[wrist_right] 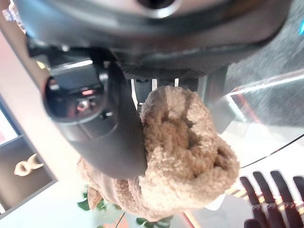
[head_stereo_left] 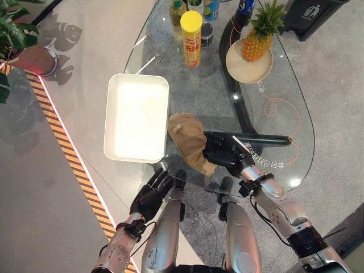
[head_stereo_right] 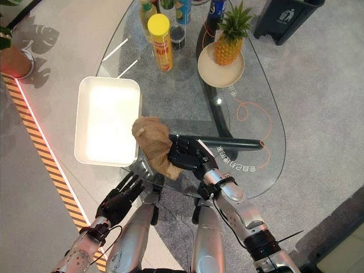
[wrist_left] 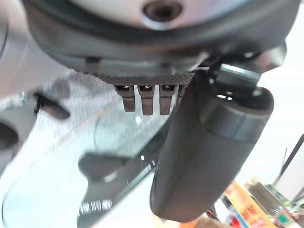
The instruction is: Wipe the table with a cloth and put it in the basket.
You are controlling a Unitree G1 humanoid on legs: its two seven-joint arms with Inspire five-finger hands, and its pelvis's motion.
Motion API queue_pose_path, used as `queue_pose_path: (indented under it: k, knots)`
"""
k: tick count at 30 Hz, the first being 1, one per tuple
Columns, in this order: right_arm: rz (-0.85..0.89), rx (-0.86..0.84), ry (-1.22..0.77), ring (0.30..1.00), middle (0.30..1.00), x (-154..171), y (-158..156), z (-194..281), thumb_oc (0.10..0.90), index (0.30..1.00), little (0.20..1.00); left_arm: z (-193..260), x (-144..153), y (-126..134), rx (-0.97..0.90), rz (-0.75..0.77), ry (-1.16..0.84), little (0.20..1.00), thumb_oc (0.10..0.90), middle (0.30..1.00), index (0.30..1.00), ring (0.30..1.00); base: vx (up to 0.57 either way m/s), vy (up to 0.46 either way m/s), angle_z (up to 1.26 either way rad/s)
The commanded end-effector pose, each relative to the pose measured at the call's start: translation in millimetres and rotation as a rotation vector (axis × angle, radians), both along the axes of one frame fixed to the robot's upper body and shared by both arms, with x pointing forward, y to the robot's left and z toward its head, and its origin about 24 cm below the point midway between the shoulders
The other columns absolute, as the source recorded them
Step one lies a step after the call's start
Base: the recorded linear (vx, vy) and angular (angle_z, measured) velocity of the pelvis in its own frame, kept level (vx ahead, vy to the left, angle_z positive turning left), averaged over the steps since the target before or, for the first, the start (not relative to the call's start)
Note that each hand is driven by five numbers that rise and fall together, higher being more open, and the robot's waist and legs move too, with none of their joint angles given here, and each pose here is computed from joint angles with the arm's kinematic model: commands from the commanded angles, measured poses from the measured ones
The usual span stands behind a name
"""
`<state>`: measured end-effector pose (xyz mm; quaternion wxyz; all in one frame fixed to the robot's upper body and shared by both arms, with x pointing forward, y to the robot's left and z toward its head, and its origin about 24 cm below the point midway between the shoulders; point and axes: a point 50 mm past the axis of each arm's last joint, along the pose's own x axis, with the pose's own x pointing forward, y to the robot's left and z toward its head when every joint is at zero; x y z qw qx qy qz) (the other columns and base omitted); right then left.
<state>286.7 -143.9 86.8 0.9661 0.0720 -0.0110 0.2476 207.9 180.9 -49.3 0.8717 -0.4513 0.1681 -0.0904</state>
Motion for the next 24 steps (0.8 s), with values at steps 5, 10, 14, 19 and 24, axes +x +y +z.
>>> queue_pose_path:
  k: [5, 10, 14, 19, 24]
  knots:
    - [0.276, 0.278, -0.406, 0.3, 0.3, -29, 22, 84, 0.1, 0.3, 0.2, 37, -6, -23, -0.33, -0.114, -0.264, 0.9, 0.8, 0.9, 0.9, 0.9, 0.0, 0.0, 0.0]
    - [0.278, 0.258, -0.433, 0.3, 0.3, -32, 20, 86, 0.1, 0.3, 0.2, 58, 7, -29, -0.382, -0.165, -0.345, 0.9, 0.8, 0.9, 0.9, 0.9, 0.0, 0.0, 0.0]
    - [0.27, 0.257, -0.432, 0.3, 0.3, -32, 18, 84, 0.1, 0.3, 0.2, 66, 13, -31, -0.466, -0.163, -0.373, 0.9, 0.8, 0.9, 0.9, 0.9, 0.0, 0.0, 0.0]
    - [0.288, 0.253, -0.434, 0.3, 0.3, -35, 19, 82, 0.1, 0.3, 0.2, 74, 13, -31, -0.514, -0.168, -0.394, 0.9, 0.8, 0.9, 0.9, 0.9, 0.0, 0.0, 0.0]
    - [0.315, 0.201, -0.421, 0.3, 0.3, -37, 24, 78, 0.1, 0.3, 0.2, 89, 21, -31, -0.551, -0.186, -0.457, 0.9, 0.8, 0.9, 0.9, 0.9, 0.0, -0.005, -0.02]
